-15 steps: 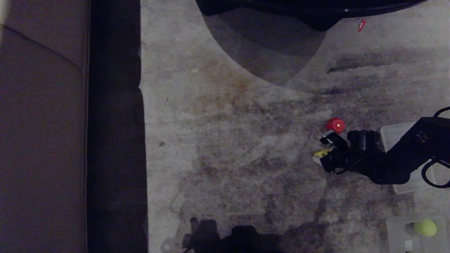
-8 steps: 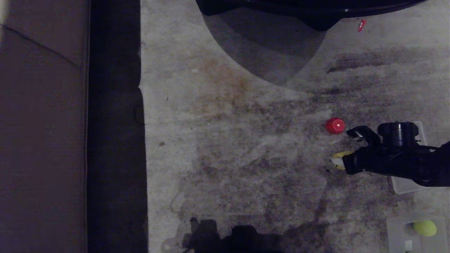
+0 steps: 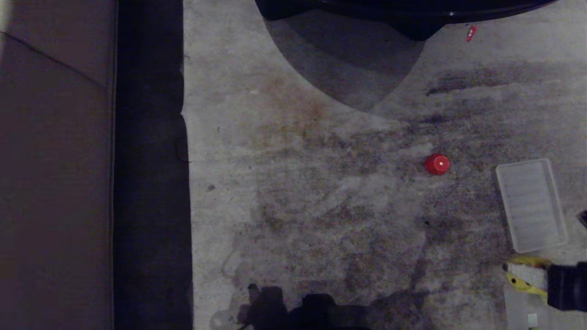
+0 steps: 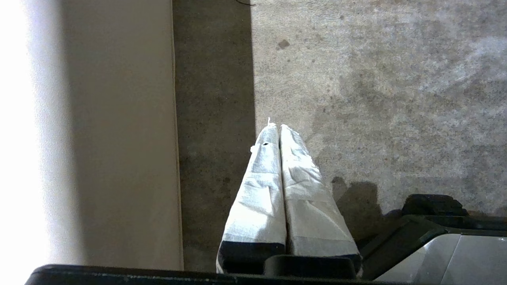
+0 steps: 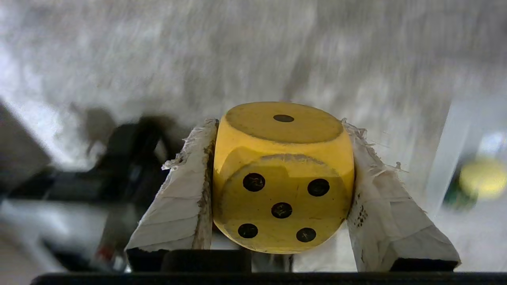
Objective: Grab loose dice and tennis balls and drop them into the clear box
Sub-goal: Put the toys in the box
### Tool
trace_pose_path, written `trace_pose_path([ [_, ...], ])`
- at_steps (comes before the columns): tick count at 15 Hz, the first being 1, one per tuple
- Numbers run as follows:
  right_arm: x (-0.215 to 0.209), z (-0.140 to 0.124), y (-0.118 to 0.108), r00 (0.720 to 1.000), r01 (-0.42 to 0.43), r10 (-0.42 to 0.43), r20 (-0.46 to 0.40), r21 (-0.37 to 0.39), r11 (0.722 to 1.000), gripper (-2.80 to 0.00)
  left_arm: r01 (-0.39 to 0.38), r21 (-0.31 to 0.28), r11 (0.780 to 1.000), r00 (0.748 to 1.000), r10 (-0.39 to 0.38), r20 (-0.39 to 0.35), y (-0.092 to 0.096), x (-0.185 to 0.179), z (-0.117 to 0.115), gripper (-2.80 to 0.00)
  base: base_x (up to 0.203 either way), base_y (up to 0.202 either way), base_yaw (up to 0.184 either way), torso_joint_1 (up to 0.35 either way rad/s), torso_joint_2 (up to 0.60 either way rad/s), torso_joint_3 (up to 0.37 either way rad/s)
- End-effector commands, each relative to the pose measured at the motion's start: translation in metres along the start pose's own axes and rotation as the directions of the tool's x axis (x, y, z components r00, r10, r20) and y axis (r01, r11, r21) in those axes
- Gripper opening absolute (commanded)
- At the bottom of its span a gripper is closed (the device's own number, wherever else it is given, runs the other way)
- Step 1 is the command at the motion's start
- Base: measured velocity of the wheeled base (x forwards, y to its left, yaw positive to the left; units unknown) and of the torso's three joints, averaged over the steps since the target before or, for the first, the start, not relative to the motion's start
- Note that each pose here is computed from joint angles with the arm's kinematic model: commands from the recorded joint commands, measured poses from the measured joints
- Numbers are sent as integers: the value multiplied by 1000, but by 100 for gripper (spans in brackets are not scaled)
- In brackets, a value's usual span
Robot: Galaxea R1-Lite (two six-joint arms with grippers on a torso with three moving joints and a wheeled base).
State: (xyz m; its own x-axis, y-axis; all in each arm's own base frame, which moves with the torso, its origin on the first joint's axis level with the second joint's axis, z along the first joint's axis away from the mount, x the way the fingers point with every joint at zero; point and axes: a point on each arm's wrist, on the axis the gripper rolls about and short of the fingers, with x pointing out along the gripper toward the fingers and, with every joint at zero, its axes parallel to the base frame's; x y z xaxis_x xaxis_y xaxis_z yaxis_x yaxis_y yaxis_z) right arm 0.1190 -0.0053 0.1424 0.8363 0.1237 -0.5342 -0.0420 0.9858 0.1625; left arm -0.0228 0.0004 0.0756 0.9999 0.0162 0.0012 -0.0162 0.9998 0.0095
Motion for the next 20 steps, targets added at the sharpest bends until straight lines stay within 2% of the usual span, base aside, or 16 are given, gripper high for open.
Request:
trace_pose_path([
  [1, -54, -44, 9, 990, -22, 24, 137, -16, 1000, -280, -1, 0, 1000, 1000, 1, -3, 0, 0, 0, -280, 0, 0, 0, 0, 0, 0],
  [4, -71, -86, 8, 982, -41, 37, 184, 18, 999, -280, -1, 0, 1000, 1000, 1, -3, 0, 0, 0, -280, 0, 0, 0, 0, 0, 0],
  [8, -83, -114, 4, 947, -16, 7, 321, 28, 999, -280, -1, 0, 1000, 1000, 1, -3, 0, 0, 0, -280, 0, 0, 0, 0, 0, 0],
  [10, -86, -123, 3, 920, 3, -16, 391, 33, 999, -280, -1, 0, 1000, 1000, 1, -3, 0, 0, 0, -280, 0, 0, 0, 0, 0, 0],
  [13, -89, -131, 1, 870, 77, -61, 490, -12, 997, -280, -1, 0, 1000, 1000, 1, -3, 0, 0, 0, -280, 0, 0, 0, 0, 0, 0],
  [16, -83, -133, 0, 833, 93, -67, 549, -19, 995, -280, -1, 0, 1000, 1000, 1, -3, 0, 0, 0, -280, 0, 0, 0, 0, 0, 0],
  [20, -83, -133, 0, 834, 95, -57, 548, -41, 995, -280, -1, 0, 1000, 1000, 1, -2, 0, 0, 0, -280, 0, 0, 0, 0, 0, 0],
])
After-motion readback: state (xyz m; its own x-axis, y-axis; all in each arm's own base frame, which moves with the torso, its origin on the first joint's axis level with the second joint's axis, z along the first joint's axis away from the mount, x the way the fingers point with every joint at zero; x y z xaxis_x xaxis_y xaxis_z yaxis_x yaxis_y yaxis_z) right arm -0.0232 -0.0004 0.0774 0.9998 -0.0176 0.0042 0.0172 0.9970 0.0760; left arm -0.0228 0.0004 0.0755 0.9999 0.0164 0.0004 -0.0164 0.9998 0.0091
